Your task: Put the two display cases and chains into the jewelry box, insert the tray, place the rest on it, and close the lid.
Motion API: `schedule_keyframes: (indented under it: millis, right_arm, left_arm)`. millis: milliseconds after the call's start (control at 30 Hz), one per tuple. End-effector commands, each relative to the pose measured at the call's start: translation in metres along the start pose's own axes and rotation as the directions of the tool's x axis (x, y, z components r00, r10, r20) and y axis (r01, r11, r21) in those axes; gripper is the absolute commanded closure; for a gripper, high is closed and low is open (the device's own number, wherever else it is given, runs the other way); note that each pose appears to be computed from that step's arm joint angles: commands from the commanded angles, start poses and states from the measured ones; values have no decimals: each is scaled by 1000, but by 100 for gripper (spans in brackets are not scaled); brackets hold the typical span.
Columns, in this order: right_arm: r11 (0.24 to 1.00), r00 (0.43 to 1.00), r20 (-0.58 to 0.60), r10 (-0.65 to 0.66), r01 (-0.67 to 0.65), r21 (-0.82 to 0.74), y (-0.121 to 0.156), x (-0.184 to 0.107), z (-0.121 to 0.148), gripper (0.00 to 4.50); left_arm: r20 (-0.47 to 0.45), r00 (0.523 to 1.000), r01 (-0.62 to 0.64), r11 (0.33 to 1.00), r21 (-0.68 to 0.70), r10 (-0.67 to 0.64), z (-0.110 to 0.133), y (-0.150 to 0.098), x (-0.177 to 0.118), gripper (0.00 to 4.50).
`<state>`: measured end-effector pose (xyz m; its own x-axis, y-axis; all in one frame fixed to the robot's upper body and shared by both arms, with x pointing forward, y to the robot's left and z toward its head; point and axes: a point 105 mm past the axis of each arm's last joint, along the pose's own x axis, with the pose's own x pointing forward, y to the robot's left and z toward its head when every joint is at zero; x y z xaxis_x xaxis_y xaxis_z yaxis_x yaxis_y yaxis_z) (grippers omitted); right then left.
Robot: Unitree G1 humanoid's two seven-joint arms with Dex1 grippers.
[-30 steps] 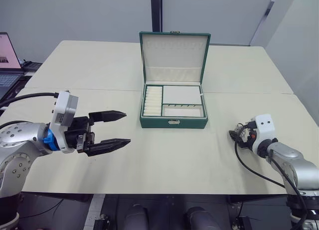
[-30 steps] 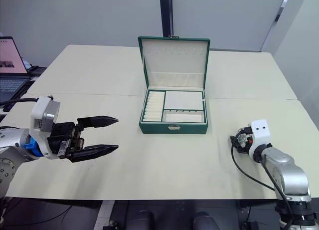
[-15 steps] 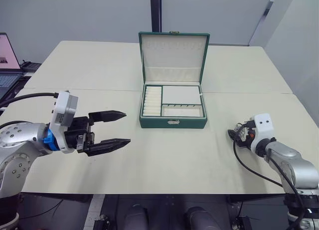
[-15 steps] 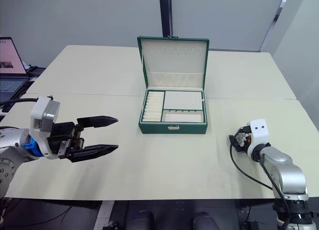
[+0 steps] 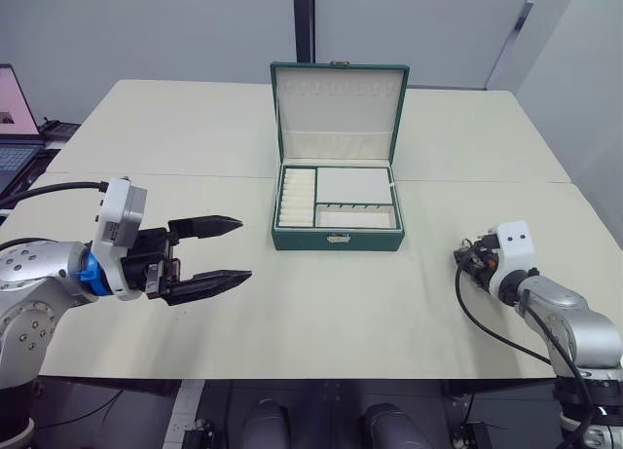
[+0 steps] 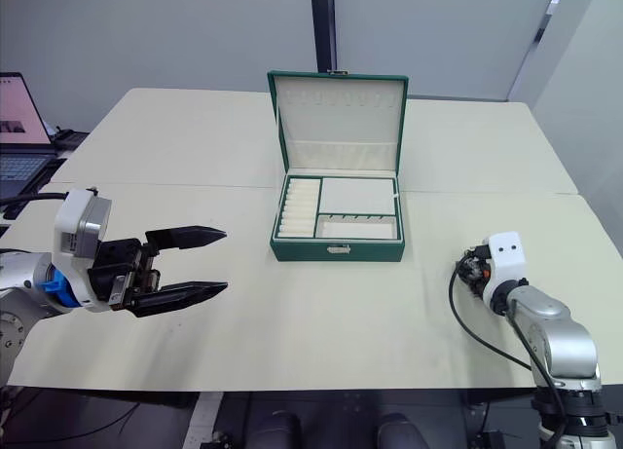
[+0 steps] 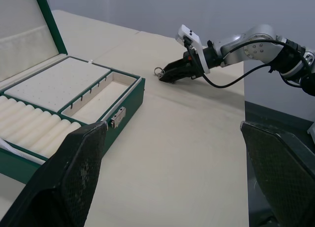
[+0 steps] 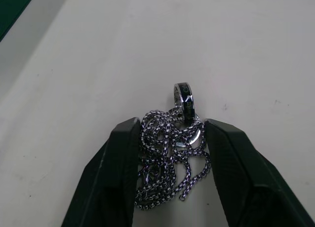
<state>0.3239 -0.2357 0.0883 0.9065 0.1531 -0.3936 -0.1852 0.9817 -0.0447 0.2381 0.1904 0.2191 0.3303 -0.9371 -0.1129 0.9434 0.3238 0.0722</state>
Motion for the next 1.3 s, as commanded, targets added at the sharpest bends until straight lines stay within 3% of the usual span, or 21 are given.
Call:
schedule_keyframes:
  millis: [33, 200, 633, 1033, 1300]
  right_arm:
    - [999, 999, -23, 26, -26, 22, 6, 0, -7, 340]
    - [999, 999, -26, 26, -25, 27, 6, 0, -8, 447]
    - [1000, 1000, 5, 0, 0, 30, 2, -3, -1, 447]
    - [999, 993, 118, 10, -4, -51, -3, -24, 40, 447]
    - [995, 992, 127, 27, -14, -100, -3, -34, 56, 447]
  left_arm:
    - [7, 1000, -4, 998, 56, 4, 10, -3, -3, 0]
    - [7, 1000, -4, 998, 56, 3, 10, -3, -3, 0]
    - [8, 1000, 8, 998, 61, -8, 10, -3, 0, 0]
    - [11, 1000, 20, 998, 58, -21, 10, -1, 3, 0]
    - [19, 999, 36, 998, 57, -37, 9, 1, 8, 0]
